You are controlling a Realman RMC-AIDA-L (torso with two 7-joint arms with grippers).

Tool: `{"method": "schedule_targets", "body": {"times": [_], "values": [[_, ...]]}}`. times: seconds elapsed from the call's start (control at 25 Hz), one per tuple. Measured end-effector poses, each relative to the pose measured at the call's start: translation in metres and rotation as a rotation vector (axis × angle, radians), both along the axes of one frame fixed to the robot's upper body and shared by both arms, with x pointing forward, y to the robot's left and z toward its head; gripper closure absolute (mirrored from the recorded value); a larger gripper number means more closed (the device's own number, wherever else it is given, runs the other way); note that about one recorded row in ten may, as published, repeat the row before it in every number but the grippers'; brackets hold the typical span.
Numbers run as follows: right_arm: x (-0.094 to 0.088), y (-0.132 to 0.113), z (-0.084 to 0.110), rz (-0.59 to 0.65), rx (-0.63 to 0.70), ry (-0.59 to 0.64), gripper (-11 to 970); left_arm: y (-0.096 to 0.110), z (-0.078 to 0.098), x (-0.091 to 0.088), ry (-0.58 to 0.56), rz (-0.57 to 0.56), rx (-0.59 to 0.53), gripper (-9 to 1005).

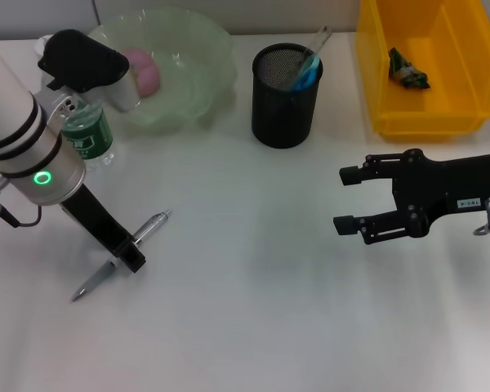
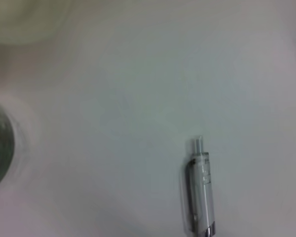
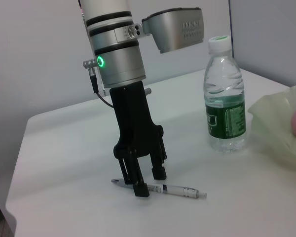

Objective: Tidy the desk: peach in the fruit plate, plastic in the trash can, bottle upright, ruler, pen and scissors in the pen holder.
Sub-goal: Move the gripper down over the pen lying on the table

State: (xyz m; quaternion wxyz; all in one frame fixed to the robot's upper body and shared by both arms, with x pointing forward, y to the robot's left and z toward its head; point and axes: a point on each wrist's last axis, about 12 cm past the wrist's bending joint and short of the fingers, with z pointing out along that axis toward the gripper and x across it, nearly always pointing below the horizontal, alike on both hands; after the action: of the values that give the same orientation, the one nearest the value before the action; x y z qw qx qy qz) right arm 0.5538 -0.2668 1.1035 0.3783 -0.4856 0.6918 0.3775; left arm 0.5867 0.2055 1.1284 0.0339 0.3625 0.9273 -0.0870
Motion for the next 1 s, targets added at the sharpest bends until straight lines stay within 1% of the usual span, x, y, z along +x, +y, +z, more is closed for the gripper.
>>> {"method": "schedule_targets", "body": {"times": [0.12, 0.24, 0.4, 0.64, 1.0], "values": [[0.0002, -0.0001, 0.0001, -0.001, 0.000, 0.000, 148, -0.0016, -0.0008, 0.0002, -0.002, -0.026, 0.006, 306], [0.0003, -0.0002, 0.0002, -0.002, 0.000, -0.001, 148, -0.0016, -0.0008, 0.0007, -0.007, -0.029, 0.006, 399], [0.0005, -0.0002, 0.0002, -0.003, 0.000, -0.001, 148, -0.0018, -0.0016, 0.0024, -0.004, -0.036, 0.027, 447], [0.0005, -0.0002, 0.0002, -0.003, 0.000, 0.000, 148, -0.0031, -0.0029, 0.0028, 0.005, -0.047, 0.034, 647], [0.0004, -0.0002, 0.0002, -0.008, 0.002, 0.010, 148, -0.0041, -0.0024, 0.0035, 0.003, -0.051, 0.035, 682]]}}
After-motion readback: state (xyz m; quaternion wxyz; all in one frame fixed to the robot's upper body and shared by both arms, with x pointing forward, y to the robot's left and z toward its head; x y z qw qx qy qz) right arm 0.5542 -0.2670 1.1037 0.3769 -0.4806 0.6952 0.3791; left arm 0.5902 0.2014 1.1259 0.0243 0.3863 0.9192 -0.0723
